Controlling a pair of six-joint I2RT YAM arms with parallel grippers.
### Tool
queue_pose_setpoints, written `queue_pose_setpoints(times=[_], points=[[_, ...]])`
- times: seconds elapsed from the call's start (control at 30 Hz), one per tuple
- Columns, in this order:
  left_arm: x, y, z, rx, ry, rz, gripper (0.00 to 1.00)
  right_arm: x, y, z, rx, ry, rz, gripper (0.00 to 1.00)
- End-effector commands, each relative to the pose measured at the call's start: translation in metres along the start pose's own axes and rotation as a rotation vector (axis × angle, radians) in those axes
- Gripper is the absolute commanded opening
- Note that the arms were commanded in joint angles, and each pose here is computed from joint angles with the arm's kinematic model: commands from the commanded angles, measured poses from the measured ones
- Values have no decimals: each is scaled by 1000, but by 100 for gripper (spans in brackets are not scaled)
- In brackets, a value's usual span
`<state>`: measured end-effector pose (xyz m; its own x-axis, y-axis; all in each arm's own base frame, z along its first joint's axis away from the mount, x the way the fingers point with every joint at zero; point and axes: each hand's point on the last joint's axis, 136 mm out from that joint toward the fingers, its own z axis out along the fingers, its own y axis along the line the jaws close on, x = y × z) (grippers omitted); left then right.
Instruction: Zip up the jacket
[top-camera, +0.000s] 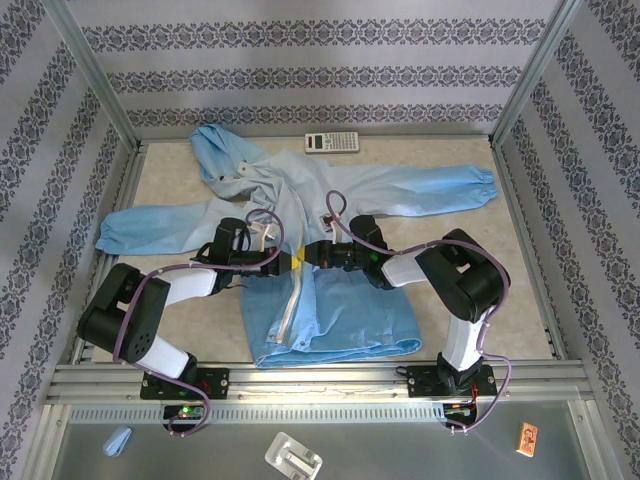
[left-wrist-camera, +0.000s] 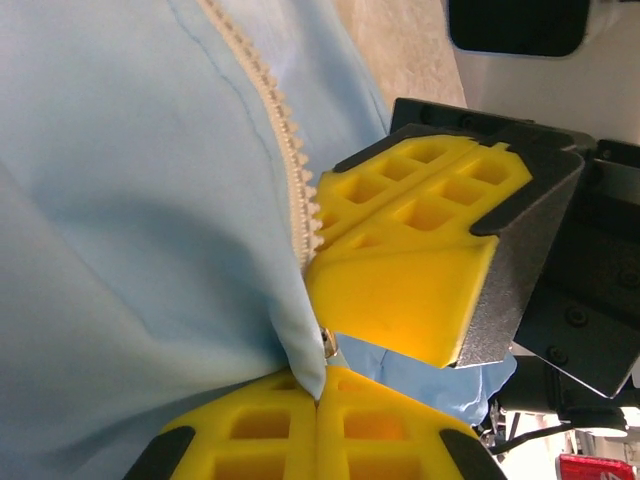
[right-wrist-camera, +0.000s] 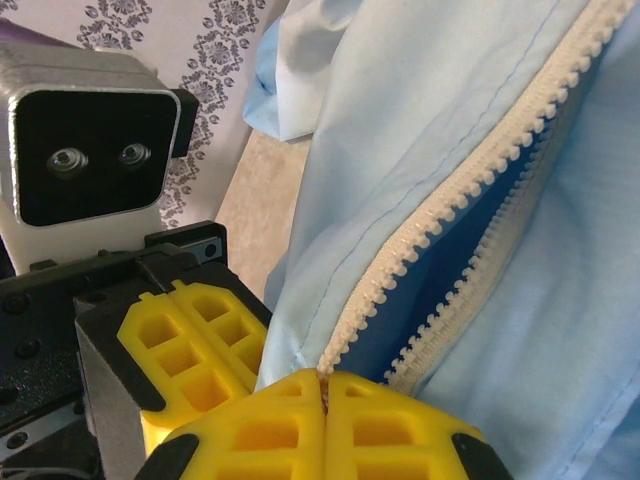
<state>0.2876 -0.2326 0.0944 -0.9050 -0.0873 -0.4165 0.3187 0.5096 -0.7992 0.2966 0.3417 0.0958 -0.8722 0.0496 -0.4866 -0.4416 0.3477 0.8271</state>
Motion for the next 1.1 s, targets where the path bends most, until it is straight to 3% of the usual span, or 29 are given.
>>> queue_pose_setpoints(times=[0.0, 0.17, 0.37, 0.43, 0.53, 0.63, 0.73, 1.07], points=[[-18, -26, -20, 33, -32, 55, 19, 2, 6, -2, 26, -14, -94, 0], [8, -36, -55, -67, -7, 96, 43, -7, 7, -4, 65, -40, -162, 0], [64, -32, -98, -231, 29, 49, 55, -16, 13, 0, 76, -64, -221, 0], [74, -42, -102, -273, 19, 95, 59, -14, 11, 2, 95, -53, -223, 0], [91, -34, -106, -379, 17, 14, 59, -15, 12, 5, 105, -49, -242, 0], [115, -13, -104, -460, 54, -162, 56, -16, 9, 5, 127, -46, -249, 0], [137, -2, -107, -526, 87, -191, 57, -17, 5, 4, 151, -41, -257, 0], [162, -13, -62, -349, 82, -217, 63, -16, 8, 7, 147, -24, -262, 0]])
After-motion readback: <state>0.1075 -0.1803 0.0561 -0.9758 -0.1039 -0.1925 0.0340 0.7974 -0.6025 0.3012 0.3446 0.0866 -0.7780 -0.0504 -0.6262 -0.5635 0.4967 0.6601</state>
